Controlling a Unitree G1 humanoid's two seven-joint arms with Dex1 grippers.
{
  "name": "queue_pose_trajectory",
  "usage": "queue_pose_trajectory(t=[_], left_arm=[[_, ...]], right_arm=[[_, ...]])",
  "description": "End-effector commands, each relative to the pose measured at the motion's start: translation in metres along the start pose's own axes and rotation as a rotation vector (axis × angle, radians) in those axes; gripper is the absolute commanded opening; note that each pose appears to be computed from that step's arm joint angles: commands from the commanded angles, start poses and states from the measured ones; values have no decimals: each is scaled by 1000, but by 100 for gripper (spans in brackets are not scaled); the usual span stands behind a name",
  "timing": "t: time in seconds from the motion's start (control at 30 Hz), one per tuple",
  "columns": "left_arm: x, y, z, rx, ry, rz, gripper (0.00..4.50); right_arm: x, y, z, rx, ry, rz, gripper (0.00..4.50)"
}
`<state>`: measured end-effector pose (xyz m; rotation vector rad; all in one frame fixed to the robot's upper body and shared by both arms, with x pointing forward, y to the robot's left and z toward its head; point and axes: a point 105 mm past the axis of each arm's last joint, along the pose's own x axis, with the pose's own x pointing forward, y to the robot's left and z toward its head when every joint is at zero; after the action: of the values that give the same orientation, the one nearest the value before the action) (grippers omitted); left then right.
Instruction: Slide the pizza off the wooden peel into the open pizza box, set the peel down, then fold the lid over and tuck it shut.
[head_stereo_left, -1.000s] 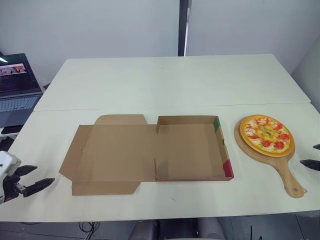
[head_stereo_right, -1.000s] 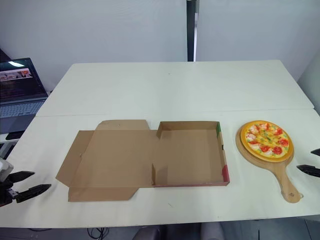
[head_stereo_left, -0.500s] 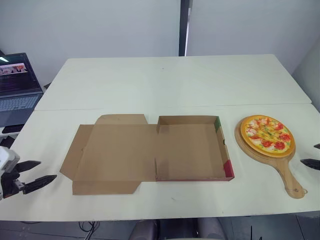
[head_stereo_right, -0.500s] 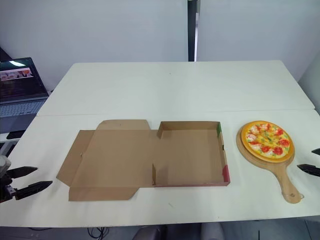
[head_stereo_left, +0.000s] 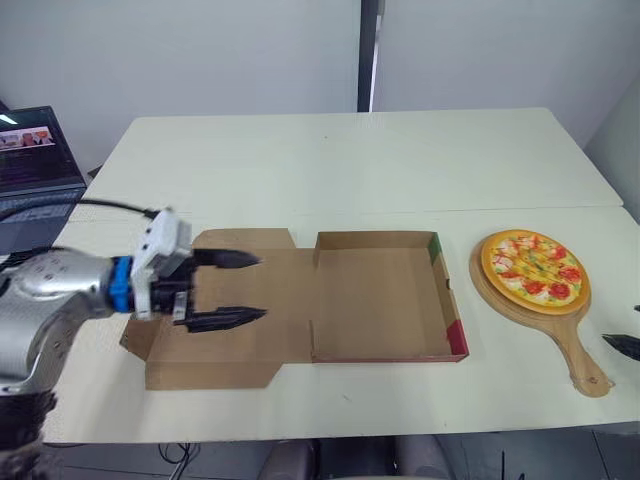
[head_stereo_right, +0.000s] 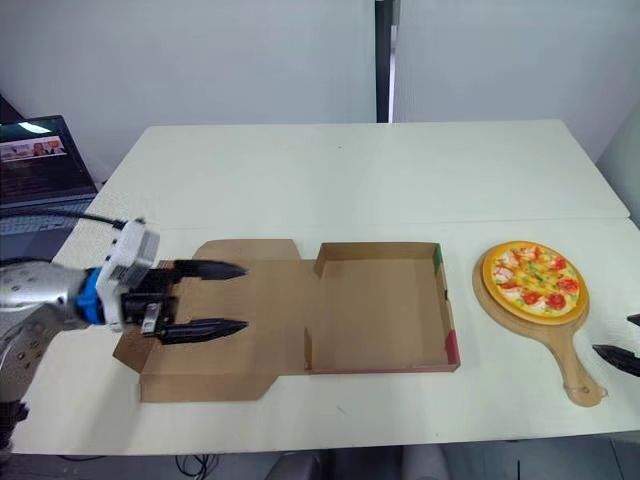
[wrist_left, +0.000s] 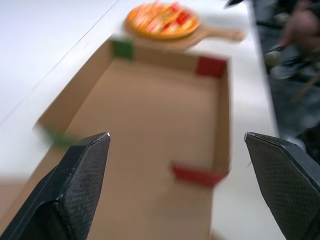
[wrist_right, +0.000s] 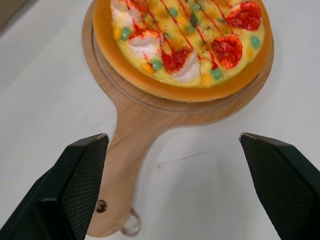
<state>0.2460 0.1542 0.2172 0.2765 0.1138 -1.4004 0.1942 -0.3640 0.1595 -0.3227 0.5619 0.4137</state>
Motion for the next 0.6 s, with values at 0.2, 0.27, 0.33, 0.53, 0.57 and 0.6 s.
queue_pose_trajectory(t=[0.2,0.27,0.33,0.53,0.57,0.6], left_arm=[[37,-22,45,60,-125,-250,447],[39,-22,46,76,-117,-262,447],[40,-22,49,97,-115,-262,447],[43,-23,52,105,-118,-263,447],[44,-22,54,106,-121,-259,447],[45,-21,55,108,-121,-256,447]], right_arm=[[6,23,10,75,-31,-122,450],[12,22,2,81,25,-172,450],[18,23,-2,104,56,-177,450],[40,22,-18,166,133,-169,450],[46,22,-19,170,133,-159,450],[51,21,-21,175,139,-149,450]])
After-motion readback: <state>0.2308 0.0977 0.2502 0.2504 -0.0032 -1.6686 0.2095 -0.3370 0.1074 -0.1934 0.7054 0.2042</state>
